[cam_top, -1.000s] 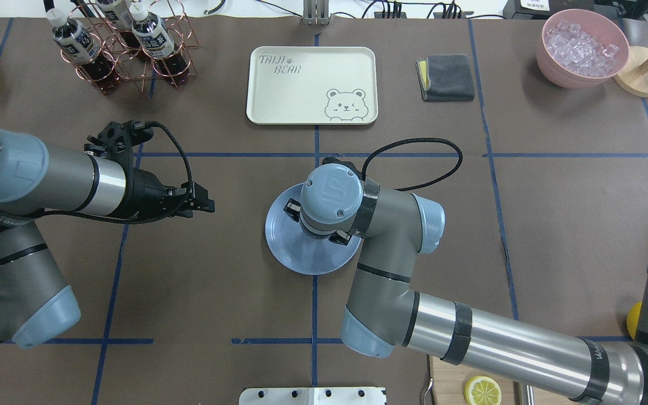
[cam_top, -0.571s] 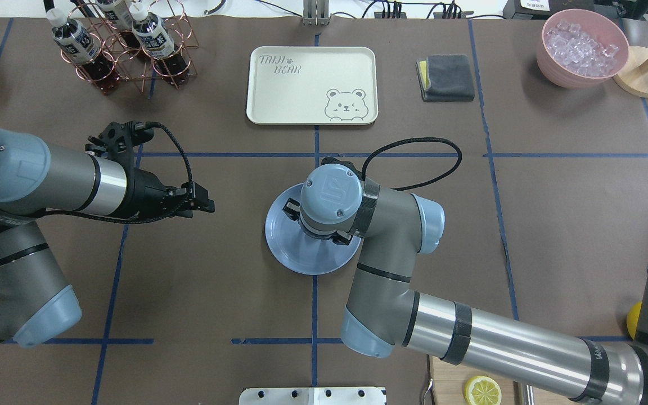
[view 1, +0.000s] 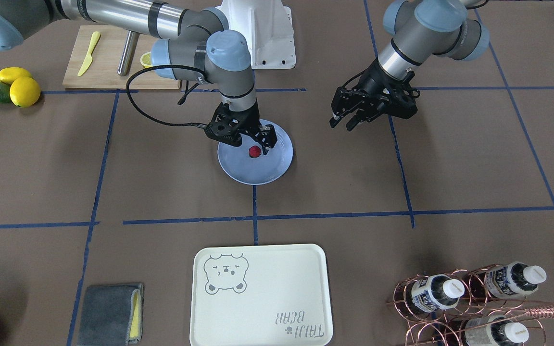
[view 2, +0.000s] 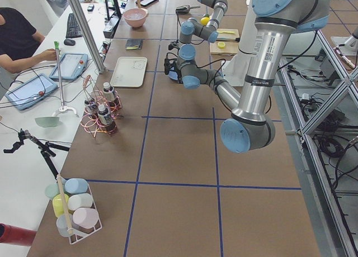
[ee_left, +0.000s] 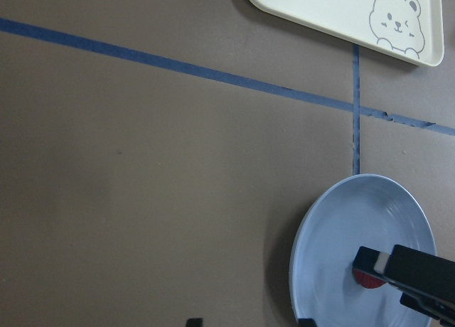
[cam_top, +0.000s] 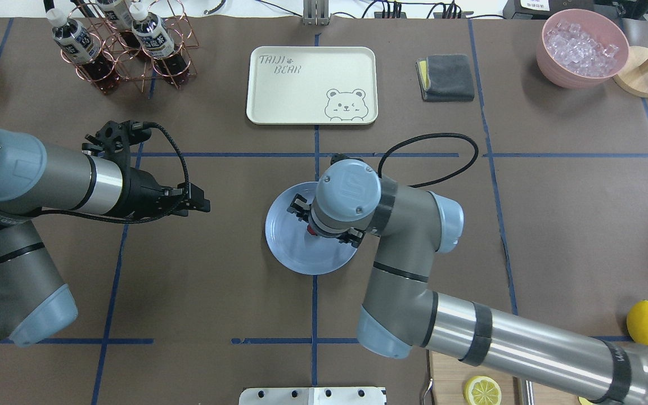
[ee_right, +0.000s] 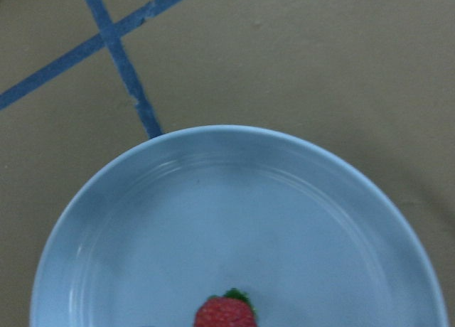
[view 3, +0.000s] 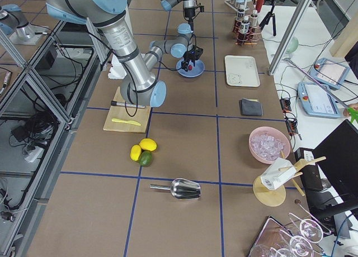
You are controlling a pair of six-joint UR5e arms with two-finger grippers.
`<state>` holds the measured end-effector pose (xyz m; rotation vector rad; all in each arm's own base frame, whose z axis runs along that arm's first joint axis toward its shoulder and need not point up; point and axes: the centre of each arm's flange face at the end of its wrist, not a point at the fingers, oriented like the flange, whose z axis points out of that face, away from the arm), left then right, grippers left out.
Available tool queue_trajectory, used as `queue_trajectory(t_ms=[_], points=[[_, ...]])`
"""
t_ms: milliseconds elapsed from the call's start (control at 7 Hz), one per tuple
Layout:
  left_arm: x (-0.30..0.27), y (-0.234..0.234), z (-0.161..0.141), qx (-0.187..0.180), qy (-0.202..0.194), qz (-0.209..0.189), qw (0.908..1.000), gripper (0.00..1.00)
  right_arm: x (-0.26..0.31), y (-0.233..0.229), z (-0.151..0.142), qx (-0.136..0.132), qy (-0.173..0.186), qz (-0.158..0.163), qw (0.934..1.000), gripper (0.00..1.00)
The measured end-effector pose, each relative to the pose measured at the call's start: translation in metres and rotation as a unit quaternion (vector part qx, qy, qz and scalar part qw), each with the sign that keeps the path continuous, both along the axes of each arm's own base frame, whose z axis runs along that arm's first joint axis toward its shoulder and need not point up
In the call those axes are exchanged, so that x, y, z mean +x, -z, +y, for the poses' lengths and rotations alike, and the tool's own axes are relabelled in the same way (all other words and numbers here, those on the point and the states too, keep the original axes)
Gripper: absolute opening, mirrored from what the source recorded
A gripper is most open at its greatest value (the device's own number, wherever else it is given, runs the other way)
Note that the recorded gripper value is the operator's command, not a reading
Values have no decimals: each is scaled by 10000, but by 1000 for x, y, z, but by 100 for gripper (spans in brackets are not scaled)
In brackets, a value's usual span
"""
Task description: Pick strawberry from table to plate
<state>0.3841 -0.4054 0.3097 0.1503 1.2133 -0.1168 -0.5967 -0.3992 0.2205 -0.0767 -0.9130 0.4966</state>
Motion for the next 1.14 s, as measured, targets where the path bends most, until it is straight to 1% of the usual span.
queue_trajectory(t_ms=[143, 286, 429, 571, 714, 857, 1000, 1143], points=[[-7, -16, 1, 140, -57, -157, 9998, 54, 41, -14, 6, 84, 141, -109, 9998, 100], [-23, -35, -2, 314, -67, -353, 9989, 54, 93, -35, 9, 159, 314, -185, 9992, 100], [-51, -58, -11, 533, 2, -601, 9968, 54, 152, -65, 9, 276, 533, -148, 9981, 100], [-91, -87, -20, 811, 75, -934, 9923, 55, 216, -106, 8, 472, 816, 25, 9955, 100], [-135, -117, -25, 1145, 92, -1322, 9846, 55, 283, -151, 4, 721, 1143, 250, 9905, 100], [-177, -148, -27, 1516, -10, -1719, 9734, 67, 351, -195, -1, 988, 1477, 461, 9830, 100], [-212, -173, -26, 1783, -231, -1947, 9642, 100, 412, -234, -1, 1267, 1787, 623, 9737, 100], [-247, -196, -28, 1900, -441, -1984, 9605, 100, 463, -266, 1, 1507, 2010, 754, 9650, 100]])
